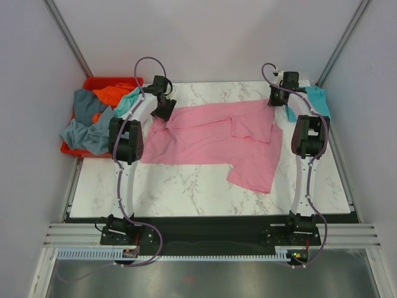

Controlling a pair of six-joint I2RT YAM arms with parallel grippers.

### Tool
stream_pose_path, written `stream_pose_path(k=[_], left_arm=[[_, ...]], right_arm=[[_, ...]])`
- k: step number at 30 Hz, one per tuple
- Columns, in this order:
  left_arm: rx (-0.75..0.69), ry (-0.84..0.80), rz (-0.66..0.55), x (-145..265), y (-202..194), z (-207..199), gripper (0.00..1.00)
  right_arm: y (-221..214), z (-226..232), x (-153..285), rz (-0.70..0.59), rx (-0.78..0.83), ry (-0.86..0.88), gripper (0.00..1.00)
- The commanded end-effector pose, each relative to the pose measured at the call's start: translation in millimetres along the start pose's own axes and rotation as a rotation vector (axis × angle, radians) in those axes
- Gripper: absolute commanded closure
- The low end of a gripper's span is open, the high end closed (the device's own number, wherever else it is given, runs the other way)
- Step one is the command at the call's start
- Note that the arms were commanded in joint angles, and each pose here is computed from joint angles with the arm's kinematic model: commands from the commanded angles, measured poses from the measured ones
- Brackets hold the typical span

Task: Fold and stack the t-shirts
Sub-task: Fold the tshirt

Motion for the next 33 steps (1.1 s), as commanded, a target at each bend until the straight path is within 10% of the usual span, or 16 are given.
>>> stream_pose_path(k=[1, 21, 33], left_arm=[[0.014, 0.069, 0.029, -8.9, -4.9, 5.0, 0.29], [0.02, 0.219, 0.059, -5.1, -18.3, 48.4, 0.24], [0.056, 0.24, -0.206, 81.3, 67.1, 50.1, 0.18]], right_arm=[[-5.1, -13.1, -11.0, 0.009, -0.004, -0.047, 1.0], [2.8, -25.2, -6.0, -0.013, -0.007, -0.109, 1.0], [60.2, -6.2, 36.4, -0.147, 0.025, -0.081, 1.0]])
Point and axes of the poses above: each gripper's point midway between its finger pads, its own x axis back along the fingers, its own z axis along the line the jaws close on, y = z × x, the point moved 1 cm from there along x, back along the fingers, and after that the axes turned 7 degrees about -x, right-handed, at the moved point
